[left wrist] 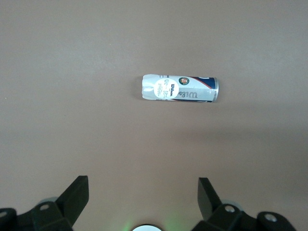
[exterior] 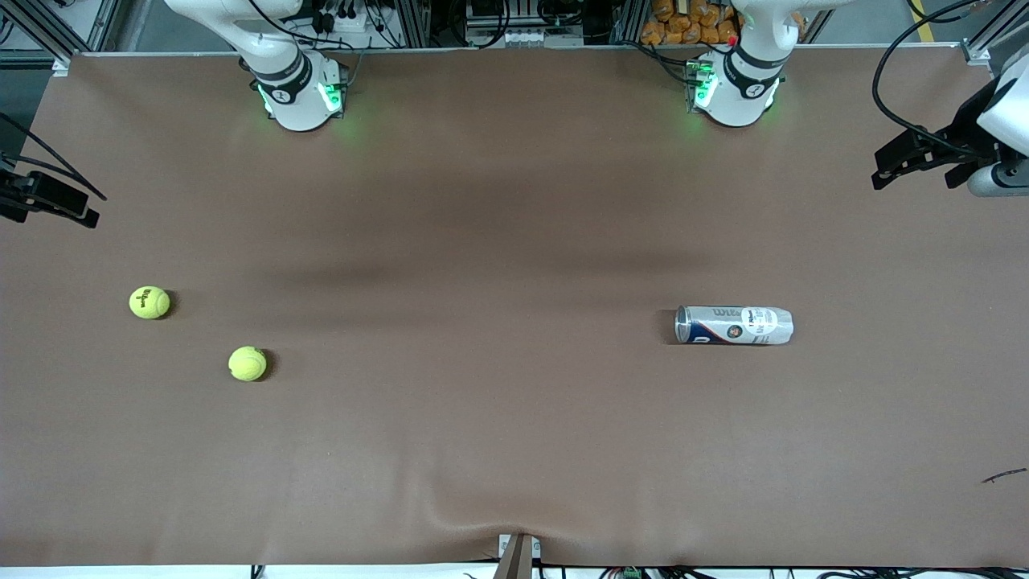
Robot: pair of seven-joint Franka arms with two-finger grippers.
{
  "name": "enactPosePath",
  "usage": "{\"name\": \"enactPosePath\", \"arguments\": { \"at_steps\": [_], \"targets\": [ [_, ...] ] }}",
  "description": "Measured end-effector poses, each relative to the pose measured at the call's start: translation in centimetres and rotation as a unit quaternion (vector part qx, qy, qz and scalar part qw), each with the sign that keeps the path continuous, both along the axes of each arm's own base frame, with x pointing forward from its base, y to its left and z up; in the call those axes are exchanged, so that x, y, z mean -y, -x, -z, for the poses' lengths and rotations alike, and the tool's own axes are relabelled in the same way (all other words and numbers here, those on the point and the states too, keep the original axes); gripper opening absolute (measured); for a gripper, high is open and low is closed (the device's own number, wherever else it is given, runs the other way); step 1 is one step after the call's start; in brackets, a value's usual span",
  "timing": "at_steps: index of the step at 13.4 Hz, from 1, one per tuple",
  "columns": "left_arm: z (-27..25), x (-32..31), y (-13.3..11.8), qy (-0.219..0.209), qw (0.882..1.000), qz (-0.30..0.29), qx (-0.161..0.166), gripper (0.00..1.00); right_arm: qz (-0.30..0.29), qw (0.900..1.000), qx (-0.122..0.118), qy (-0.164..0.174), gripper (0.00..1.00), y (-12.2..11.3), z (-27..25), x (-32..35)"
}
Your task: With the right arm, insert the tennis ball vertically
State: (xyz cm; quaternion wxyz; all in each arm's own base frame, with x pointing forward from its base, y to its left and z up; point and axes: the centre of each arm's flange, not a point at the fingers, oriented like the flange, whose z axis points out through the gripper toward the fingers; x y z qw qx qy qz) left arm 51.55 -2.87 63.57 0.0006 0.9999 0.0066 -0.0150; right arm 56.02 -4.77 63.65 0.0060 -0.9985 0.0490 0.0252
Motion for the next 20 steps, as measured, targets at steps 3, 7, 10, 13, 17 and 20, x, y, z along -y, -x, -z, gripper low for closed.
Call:
{"name": "enactPosePath", "arguments": {
  "at_steps": [3,7,10,13,17,20],
  "targets": [
    [-0.2,0.0,0.1,0.000,1.000,0.000,-0.002,1.00,0.000,1.000,0.014,0.000,1.00,0.2,0.3,0.0],
    [-0.4,-0.1,0.1,-0.001,1.000,0.000,-0.001,1.00,0.000,1.000,0.018,-0.001,1.00,1.1,0.3,0.0],
    [-0.3,0.0,0.2,-0.001,1.000,0.000,-0.009,1.00,0.000,1.000,0.019,-0.001,1.00,1.2,0.3,0.0],
    [0.1,0.1,0.1,-0.002,1.000,0.001,-0.015,1.00,0.000,1.000,0.020,-0.001,1.00,1.2,0.1,0.0],
    [0.2,0.2,0.1,-0.002,1.000,0.003,-0.017,1.00,-0.022,1.000,0.019,-0.002,1.00,1.7,-0.6,-0.3],
    [0.2,0.3,0.2,-0.002,1.000,0.011,-0.017,1.00,-0.037,0.999,0.017,-0.002,1.00,1.9,-0.7,-0.2]
  ]
}}
